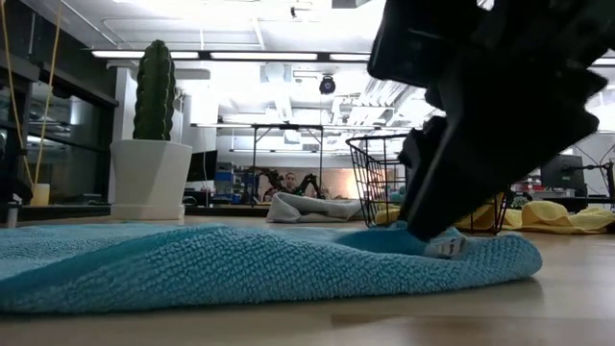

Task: Fold microfiber towels
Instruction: Fold the blue microfiber towel

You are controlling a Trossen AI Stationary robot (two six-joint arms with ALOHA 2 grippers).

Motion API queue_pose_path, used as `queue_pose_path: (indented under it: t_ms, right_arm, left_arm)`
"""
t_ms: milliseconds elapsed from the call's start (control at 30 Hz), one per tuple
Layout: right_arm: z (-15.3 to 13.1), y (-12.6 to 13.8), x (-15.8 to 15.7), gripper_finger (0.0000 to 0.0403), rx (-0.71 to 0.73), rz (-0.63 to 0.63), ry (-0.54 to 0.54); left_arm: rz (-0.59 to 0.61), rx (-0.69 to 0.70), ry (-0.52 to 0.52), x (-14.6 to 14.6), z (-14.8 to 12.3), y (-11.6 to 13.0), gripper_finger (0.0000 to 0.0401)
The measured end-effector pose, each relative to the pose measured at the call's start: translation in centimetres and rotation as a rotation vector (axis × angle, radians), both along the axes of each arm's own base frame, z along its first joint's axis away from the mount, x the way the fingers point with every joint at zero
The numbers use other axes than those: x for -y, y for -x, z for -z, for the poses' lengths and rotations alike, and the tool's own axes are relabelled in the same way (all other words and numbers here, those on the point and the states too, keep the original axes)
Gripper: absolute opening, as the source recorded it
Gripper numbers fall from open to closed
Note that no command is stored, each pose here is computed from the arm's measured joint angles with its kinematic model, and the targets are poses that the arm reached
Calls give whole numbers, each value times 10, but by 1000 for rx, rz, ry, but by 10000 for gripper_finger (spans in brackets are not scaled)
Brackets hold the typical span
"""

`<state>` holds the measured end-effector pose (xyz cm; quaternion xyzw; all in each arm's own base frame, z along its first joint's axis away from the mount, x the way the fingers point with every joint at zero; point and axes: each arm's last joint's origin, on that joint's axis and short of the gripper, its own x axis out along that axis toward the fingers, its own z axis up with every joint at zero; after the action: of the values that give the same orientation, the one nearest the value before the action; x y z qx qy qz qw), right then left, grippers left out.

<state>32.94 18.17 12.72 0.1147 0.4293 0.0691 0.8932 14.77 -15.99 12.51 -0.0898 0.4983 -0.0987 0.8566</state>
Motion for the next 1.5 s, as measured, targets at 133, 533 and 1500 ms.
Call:
queue_pose_path:
  t_ms: [133,533,1500]
  right_arm:
    - [2,2,3,149,-8,38,55]
    - [1,0,2,116,24,13,88]
    - [-39,10,-6,1,191,42,161]
  left_arm:
    - [0,0,0,0,0,0,133]
    - [0,0,1,0,0,0,133]
    - [120,-53,-105,21,-28,5,133]
